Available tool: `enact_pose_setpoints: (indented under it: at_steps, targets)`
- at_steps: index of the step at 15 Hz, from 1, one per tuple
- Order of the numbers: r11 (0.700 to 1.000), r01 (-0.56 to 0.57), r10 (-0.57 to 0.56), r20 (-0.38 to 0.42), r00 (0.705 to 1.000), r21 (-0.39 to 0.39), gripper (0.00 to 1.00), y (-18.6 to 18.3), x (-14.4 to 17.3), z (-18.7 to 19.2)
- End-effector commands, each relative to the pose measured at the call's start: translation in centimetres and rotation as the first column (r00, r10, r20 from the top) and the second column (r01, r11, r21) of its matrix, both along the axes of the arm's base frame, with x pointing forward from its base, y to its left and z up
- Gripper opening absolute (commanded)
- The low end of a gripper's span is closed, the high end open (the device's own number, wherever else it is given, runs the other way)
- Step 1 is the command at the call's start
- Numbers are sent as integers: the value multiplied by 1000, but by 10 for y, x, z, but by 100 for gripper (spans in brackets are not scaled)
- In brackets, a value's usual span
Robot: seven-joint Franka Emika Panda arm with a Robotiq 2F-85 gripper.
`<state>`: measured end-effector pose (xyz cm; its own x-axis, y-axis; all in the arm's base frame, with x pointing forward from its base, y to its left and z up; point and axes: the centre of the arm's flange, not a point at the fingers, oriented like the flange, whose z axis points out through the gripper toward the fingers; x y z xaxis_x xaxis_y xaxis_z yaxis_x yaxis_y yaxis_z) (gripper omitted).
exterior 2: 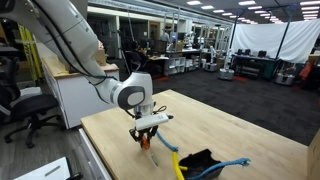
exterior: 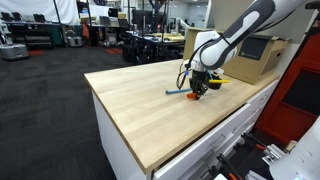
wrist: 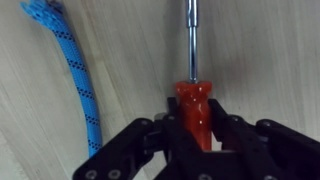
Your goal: Move the screwdriver backwards.
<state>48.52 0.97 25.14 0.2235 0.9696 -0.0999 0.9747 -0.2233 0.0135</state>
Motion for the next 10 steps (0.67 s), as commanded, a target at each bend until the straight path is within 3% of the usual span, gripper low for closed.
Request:
enact_pose_setpoints:
  at_steps: [1,7,9,10]
  targets:
    - [999,30,-28,72,997,-33,9,17,-1,42]
    - [997,-14,32,253,967,-73,9,35,31,114]
    - [998,-10,24,249,968,-57,9,32,25,109]
    - [998,-10,25,263,964,-57,34,33,27,116]
